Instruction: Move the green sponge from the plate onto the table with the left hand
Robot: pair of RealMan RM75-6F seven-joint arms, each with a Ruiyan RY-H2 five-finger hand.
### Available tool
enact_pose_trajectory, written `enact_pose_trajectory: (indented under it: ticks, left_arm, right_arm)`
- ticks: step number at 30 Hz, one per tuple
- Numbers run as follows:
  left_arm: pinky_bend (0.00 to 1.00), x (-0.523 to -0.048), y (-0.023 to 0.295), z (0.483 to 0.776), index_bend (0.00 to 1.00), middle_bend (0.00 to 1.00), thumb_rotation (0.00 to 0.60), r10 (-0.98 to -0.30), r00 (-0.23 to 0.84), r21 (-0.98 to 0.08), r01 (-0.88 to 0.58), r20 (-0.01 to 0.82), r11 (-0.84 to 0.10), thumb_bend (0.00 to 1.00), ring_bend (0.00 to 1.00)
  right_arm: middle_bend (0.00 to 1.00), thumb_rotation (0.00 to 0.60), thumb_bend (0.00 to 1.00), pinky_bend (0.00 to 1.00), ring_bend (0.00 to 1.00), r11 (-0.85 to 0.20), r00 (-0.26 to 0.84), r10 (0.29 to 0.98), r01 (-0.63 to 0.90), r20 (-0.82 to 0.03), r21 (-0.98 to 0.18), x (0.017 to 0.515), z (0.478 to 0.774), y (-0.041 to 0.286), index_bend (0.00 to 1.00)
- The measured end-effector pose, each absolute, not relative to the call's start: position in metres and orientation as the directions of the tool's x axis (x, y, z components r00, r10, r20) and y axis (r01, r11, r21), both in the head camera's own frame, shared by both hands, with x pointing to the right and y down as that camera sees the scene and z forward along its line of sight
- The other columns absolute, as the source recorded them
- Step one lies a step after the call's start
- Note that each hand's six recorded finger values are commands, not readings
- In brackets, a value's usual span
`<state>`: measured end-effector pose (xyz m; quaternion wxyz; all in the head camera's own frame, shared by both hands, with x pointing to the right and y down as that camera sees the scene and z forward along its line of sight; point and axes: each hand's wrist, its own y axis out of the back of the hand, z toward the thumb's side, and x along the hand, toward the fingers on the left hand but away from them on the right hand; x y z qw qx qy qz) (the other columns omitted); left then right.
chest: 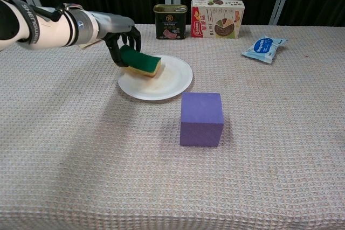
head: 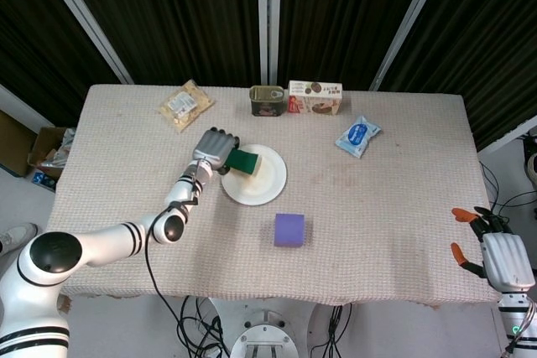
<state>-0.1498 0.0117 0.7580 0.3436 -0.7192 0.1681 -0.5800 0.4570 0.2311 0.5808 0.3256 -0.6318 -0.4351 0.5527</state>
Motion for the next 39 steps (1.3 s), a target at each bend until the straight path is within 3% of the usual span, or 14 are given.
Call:
enact_pose_trajectory:
  ticks: [7, 10, 16, 24, 39]
  left_arm:
    - [0.28, -0.150, 0.007, 0.761, 0.52, 0.56, 0.600, -0.650, 0.269, -0.697, 0.143, 0.711, -0.703, 0.29, 0.44]
    - [0.33, -0.150, 0.005, 0.759, 0.54, 0.61, 0.600, -0.659, 0.279, -0.710, 0.158, 0.699, -0.686, 0.30, 0.49]
    - [0.36, -0.142, 0.007, 0.742, 0.55, 0.62, 0.600, -0.654, 0.328, -0.728, 0.207, 0.682, -0.654, 0.34, 0.50]
    - [0.37, -0.113, 0.024, 0.724, 0.55, 0.62, 0.600, -0.585, 0.399, -0.702, 0.280, 0.706, -0.655, 0.39, 0.51]
    - [0.37, -0.099, 0.038, 0.759, 0.58, 0.65, 0.600, -0.569, 0.271, -0.618, 0.504, 0.776, -0.603, 0.40, 0.52]
  right_arm:
    - [0.31, 0.600, 0.26, 0.24, 0.16, -0.412, 0.006, 0.908, 0.186, -0.418, -0.892, 0.456, 0.581, 0.231, 0.25]
    - [0.31, 0.600, 0.26, 0.24, 0.16, -0.411, 0.008, 0.909, 0.184, -0.417, -0.893, 0.455, 0.580, 0.230, 0.25]
    - [0.31, 0.600, 0.26, 0.24, 0.16, -0.415, 0.018, 0.908, 0.180, -0.419, -0.892, 0.452, 0.582, 0.227, 0.25]
    - [0.31, 0.600, 0.26, 0.24, 0.16, -0.421, 0.014, 0.905, 0.182, -0.425, -0.889, 0.452, 0.584, 0.229, 0.25]
    - [0.31, 0.600, 0.26, 0.24, 0.16, -0.416, 0.000, 0.906, 0.183, -0.424, -0.891, 0.457, 0.582, 0.231, 0.25]
